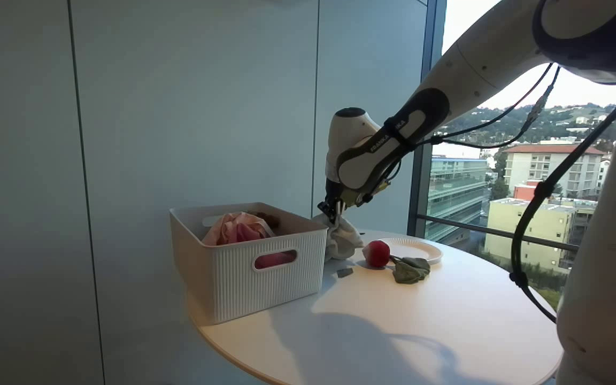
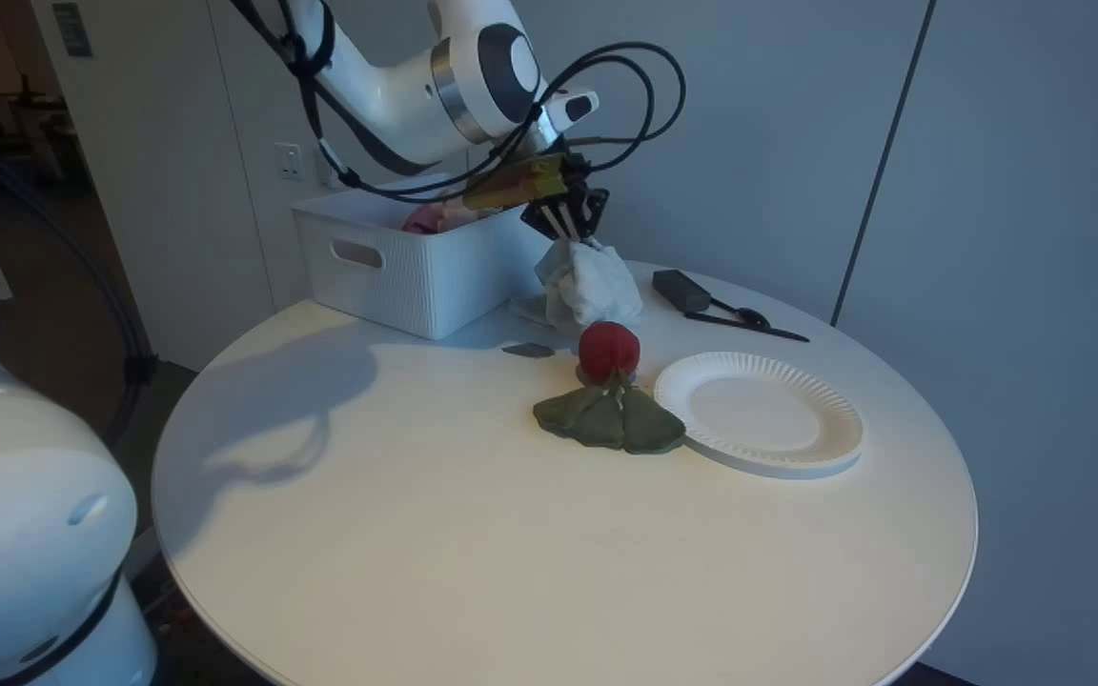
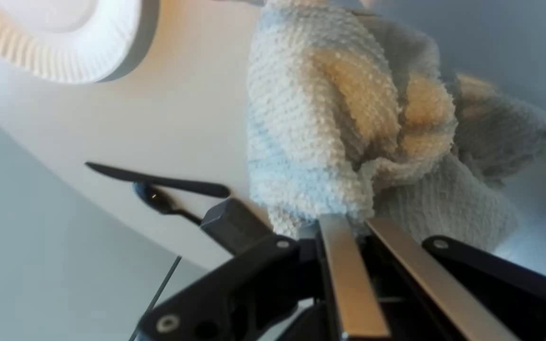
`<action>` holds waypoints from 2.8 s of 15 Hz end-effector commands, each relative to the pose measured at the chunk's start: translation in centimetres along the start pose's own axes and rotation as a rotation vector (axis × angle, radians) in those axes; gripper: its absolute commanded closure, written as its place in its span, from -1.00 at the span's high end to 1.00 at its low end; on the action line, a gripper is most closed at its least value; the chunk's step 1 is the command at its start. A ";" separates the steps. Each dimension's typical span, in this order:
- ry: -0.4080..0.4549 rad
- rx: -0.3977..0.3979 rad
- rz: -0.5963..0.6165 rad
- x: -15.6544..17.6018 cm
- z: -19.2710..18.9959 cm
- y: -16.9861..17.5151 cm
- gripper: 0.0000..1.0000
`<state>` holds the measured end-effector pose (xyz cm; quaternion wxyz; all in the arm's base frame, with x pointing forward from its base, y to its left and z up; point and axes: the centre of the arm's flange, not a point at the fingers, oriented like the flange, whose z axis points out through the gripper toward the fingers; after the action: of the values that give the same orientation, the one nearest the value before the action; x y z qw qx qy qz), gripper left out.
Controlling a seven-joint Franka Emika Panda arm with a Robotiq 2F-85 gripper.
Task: Put the shirts, the moose toy, the towel and the beetroot plushy in the basket
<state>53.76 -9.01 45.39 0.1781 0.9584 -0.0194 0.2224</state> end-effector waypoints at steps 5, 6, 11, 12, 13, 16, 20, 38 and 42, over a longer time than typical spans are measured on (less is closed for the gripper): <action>0.268 -0.340 -0.002 1.2 -20.1 2.8 -0.86; 0.303 -0.380 -0.005 1.6 -22.8 2.9 -0.86; 0.557 -0.385 -0.135 4.1 -35.7 -0.7 -0.86; 0.585 -0.341 -0.174 4.5 -37.1 -2.0 -0.87; 0.613 -0.299 -0.201 4.9 -38.1 -3.2 -0.87; 0.640 -0.130 -0.263 6.6 -36.9 -7.4 -0.88; 0.488 0.071 -0.309 8.0 -28.3 -11.6 -0.88; 0.122 0.101 -0.169 7.3 -22.5 -13.8 0.57; 0.091 -0.029 0.014 4.2 -28.4 -7.0 1.00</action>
<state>50.51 10.37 65.46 0.1589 0.9486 0.0447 0.2701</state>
